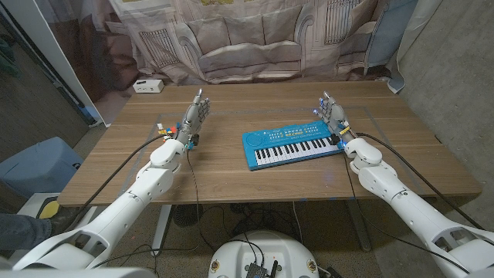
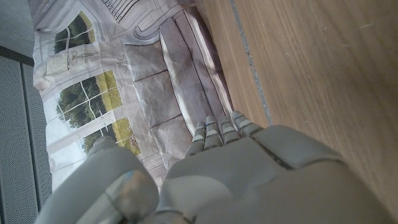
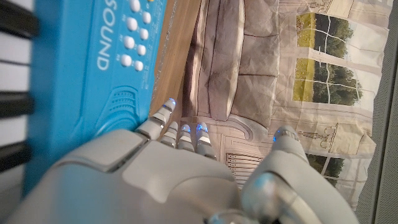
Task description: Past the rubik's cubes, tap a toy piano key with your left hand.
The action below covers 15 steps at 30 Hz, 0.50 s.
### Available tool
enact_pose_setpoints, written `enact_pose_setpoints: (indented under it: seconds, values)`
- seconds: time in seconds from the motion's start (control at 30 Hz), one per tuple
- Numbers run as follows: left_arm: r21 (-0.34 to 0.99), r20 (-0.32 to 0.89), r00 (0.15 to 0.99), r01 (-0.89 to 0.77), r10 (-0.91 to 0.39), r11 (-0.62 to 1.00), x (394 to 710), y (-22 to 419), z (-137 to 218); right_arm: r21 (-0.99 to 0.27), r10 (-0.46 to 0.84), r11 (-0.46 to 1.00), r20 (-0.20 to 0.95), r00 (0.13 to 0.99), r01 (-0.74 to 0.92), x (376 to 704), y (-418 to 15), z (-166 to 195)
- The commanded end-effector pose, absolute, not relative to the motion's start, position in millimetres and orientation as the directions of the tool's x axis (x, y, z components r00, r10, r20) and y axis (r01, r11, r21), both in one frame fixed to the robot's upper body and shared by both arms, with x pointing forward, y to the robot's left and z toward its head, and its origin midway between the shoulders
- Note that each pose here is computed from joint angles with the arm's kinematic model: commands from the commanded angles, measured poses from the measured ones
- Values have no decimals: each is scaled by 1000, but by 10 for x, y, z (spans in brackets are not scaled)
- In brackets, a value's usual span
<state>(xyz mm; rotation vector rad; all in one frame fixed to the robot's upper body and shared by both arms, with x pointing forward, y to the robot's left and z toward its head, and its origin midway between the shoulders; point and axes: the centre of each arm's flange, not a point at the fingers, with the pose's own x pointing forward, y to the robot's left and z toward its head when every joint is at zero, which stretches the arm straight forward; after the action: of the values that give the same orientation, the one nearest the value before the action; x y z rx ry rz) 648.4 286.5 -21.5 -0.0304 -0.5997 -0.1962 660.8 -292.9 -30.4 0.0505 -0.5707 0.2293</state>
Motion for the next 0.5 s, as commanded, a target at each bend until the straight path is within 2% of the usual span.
enact_pose_setpoints:
  seconds: [0.03, 0.5]
  values:
    - [44, 590, 790, 177, -169, 983, 6392, 2832, -134, -17, 218, 968, 539, 813, -249, 6658, -2897, -361]
    - [88, 603, 777, 162, -182, 983, 6286, 2810, -66, -89, 236, 969, 606, 760, -231, 6538, -2984, -220]
